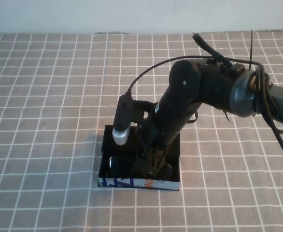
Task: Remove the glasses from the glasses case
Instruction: Pick up the glasses from the glasses case
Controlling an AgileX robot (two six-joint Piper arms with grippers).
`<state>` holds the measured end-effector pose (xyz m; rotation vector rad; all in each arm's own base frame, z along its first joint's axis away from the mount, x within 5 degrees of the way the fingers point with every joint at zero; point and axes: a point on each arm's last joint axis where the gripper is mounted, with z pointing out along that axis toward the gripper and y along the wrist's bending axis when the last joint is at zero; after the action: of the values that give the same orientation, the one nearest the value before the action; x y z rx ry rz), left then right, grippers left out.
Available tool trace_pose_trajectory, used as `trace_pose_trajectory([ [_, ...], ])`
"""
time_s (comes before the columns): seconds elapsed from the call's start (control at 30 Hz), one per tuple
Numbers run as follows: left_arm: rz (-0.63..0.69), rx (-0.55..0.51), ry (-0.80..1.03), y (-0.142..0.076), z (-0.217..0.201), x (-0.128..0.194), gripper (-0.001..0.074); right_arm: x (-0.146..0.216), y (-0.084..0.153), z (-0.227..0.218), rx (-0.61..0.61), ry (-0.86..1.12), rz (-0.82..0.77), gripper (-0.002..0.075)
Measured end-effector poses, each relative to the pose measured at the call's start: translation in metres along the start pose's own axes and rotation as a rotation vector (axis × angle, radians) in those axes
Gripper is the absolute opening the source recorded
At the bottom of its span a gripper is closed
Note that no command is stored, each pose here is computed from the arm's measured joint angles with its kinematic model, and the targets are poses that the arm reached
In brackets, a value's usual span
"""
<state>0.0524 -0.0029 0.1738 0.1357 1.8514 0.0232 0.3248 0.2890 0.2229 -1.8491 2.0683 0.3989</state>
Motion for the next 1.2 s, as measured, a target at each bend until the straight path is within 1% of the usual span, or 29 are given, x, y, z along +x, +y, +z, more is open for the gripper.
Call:
trace_pose_trajectory([
  [0.83,0.000,0.000,0.000,0.000,0.000,0.000,-0.0005,0.002,-0.007,0.015,0.020,0.003,-0.020,0.0388],
  [1.0,0.000,0.000,0.000,0.000,0.000,0.000,-0.0004,-0.001,-0.002,0.008,0.008,0.000,-0.025,0.0388],
  [1.2,0.000,0.000,0.000,0.000,0.000,0.000,-0.0004,-0.007,0.008,-0.001,-0.013,0.002,-0.049,0.0388],
])
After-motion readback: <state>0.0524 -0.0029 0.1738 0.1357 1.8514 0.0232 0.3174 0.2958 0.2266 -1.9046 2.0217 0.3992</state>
